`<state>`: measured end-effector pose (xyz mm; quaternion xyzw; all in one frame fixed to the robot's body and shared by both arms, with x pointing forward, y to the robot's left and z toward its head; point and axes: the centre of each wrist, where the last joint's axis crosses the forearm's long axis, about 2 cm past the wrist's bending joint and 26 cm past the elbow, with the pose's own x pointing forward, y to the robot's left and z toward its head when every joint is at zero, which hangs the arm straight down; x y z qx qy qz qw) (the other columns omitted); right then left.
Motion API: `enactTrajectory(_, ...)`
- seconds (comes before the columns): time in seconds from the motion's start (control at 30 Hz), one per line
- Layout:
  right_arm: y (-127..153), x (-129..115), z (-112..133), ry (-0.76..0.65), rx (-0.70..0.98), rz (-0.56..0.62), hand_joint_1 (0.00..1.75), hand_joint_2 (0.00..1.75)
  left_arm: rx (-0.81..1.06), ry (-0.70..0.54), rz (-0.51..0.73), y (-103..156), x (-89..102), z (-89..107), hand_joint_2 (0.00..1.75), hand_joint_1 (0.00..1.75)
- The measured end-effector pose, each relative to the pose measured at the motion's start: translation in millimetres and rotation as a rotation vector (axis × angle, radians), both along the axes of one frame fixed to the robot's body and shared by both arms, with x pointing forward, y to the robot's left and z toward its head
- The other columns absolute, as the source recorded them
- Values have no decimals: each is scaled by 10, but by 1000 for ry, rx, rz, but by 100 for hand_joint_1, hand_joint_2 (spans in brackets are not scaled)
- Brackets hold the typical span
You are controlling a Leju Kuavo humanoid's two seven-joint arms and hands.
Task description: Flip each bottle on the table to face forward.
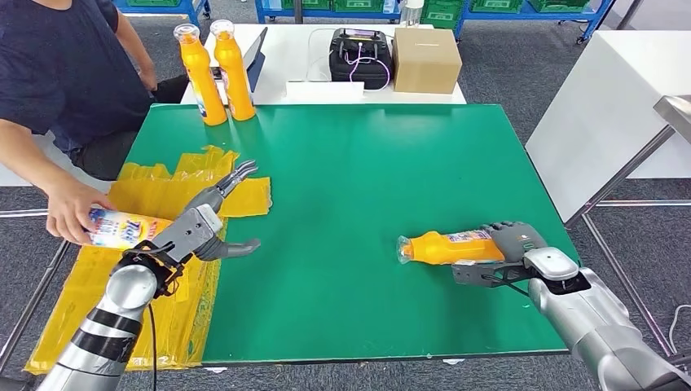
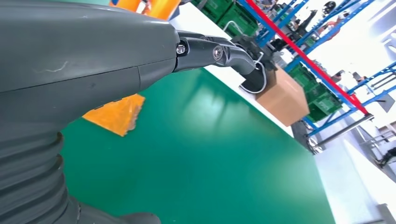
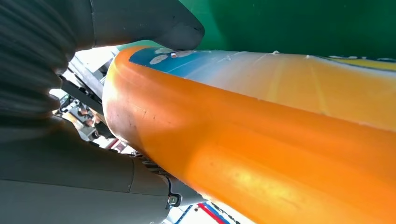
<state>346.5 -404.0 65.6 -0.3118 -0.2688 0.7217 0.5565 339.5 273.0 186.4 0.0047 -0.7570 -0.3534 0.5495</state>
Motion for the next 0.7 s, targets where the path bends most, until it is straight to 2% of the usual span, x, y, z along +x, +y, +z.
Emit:
enactTrajectory(0.3,27,4,-17,0,-1,-26,175,175,-17,-34,-17,-78,81,131,175,0)
enactTrajectory(0.4,111,-10,-55,-33,81,-75,175,175,-67,-11,-22,-85,43,89,175,0)
enactTrajectory(0.5,339,-44,-99,-75,363,-168,175,175,-265,111,-75,-20,-177,-110,175,0)
enactTrajectory(0.63,956,-196,34,-16,1017,-305,175,175,-594,270,-130,167,-648,-386,175,0)
enactTrajectory(0.7,1204,-348,125,13,1226,-315,175,175,-658,288,-121,220,-793,-433,175,0)
